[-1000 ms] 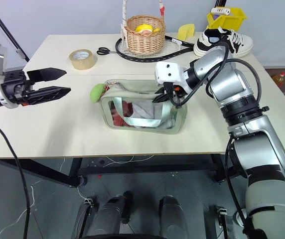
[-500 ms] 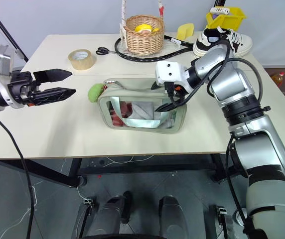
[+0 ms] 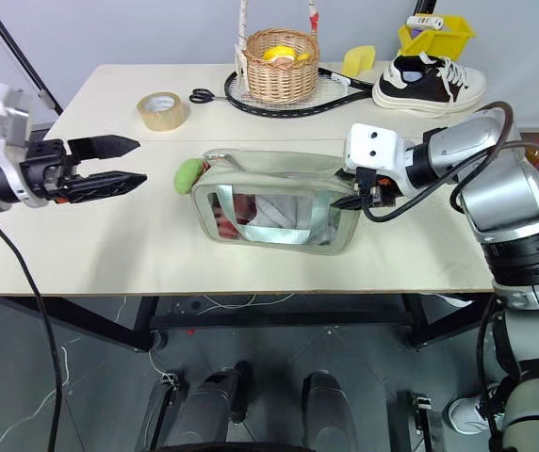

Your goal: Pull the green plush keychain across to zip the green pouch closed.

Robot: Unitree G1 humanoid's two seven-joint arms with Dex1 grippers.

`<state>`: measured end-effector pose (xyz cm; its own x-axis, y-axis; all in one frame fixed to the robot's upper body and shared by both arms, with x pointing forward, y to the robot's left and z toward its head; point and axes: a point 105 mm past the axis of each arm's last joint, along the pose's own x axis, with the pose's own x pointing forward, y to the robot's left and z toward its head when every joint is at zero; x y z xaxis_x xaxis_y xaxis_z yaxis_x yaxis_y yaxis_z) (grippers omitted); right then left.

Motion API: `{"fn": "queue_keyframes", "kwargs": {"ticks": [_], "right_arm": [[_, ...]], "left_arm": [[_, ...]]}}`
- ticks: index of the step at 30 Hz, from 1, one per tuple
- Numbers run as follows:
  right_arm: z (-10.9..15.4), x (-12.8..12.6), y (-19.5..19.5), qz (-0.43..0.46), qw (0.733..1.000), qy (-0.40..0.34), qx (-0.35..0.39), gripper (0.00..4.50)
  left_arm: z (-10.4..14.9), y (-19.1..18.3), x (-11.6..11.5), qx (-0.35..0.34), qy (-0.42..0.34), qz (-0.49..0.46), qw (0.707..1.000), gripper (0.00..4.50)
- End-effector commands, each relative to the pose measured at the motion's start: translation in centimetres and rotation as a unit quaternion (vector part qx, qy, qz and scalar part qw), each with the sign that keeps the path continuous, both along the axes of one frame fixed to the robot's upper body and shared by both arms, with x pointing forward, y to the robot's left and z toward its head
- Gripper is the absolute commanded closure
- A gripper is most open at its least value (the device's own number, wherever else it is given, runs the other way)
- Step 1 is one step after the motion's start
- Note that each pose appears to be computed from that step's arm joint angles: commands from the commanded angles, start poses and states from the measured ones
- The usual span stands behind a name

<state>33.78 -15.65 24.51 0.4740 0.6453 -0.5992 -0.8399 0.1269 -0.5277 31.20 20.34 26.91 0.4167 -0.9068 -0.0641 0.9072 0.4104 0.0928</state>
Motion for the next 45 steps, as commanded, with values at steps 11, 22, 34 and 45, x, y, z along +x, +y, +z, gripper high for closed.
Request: {"fn": "queue_keyframes", "kwargs": {"ticks": [11, 22, 34, 45], "right_arm": [[1.3, 0.1, -0.2, -0.007, 0.999, -0.034, 0.015, 4.41], [1.4, 0.0, -0.3, -0.011, 0.999, -0.035, 0.018, 4.5], [1.2, 0.2, 0.3, -0.009, 0.999, -0.034, 0.026, 4.5], [1.2, 0.0, 0.3, -0.013, 0.999, -0.032, 0.03, 4.5]], "left_arm": [[-2.1, -3.4, 3.8, 0.081, -0.04, -0.031, 0.995, 0.0], [-1.1, -3.2, 3.9, 0.06, -0.048, -0.035, 0.996, 4.33], [2.9, -11.1, 4.3, -0.001, -0.113, -0.106, 0.988, 4.43], [2.4, -13.3, 6.3, 0.024, -0.123, -0.077, 0.989, 1.49]]}}
